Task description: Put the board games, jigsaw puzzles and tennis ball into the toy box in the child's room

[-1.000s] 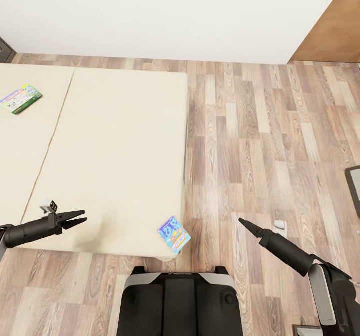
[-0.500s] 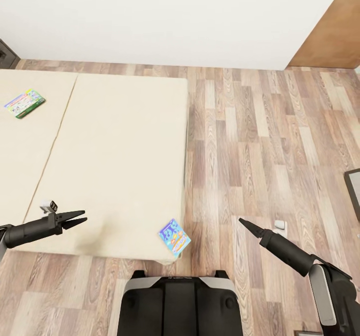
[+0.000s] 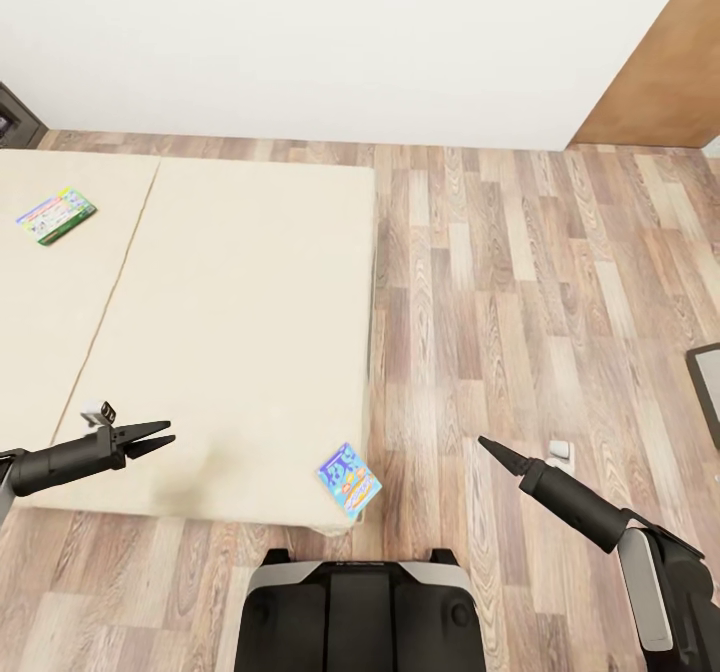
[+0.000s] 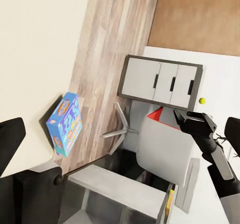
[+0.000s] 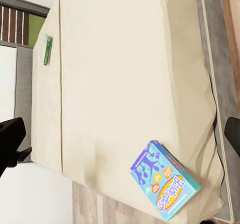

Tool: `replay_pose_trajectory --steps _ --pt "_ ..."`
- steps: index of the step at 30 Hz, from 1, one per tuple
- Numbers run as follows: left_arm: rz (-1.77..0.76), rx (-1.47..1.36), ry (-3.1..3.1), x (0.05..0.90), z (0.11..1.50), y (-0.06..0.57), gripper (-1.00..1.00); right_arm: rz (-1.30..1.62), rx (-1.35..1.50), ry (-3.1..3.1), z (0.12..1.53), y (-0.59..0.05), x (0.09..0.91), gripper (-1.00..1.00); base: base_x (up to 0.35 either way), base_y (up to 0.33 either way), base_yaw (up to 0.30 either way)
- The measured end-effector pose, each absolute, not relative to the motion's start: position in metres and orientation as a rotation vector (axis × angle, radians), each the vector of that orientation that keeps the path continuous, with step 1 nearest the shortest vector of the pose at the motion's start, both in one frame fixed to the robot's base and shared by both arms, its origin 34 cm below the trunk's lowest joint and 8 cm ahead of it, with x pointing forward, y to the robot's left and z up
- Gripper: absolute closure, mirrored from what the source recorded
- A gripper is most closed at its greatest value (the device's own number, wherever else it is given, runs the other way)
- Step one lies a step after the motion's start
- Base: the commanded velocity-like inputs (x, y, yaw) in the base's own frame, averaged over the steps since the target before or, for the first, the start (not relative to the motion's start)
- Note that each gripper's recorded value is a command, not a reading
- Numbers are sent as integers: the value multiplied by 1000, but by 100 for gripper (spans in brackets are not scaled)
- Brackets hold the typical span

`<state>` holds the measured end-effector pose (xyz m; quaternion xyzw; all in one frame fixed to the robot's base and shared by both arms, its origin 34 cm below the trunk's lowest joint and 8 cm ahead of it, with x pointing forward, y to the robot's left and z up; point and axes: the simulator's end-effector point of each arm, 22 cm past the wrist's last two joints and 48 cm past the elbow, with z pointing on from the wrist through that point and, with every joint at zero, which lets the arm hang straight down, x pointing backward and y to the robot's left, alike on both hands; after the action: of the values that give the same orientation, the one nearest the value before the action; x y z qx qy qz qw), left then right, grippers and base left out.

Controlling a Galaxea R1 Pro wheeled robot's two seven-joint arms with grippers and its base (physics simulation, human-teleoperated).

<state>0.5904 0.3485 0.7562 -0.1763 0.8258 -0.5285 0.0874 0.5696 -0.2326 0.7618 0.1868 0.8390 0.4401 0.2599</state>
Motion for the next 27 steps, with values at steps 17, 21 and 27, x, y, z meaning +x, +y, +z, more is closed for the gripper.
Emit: replay_pose_trajectory --steps 17,21,27 --pt "-1570 -499 2441 597 770 348 -100 1186 484 2251 775 -234 576 -100 0 0 0" --pt "-1569 -493 2437 598 773 348 -100 1186 479 2246 778 -234 578 -100 0 0 0" --pt "-1567 -484 2430 600 777 348 -100 1185 472 2238 782 -235 580 -100 0 0 0"
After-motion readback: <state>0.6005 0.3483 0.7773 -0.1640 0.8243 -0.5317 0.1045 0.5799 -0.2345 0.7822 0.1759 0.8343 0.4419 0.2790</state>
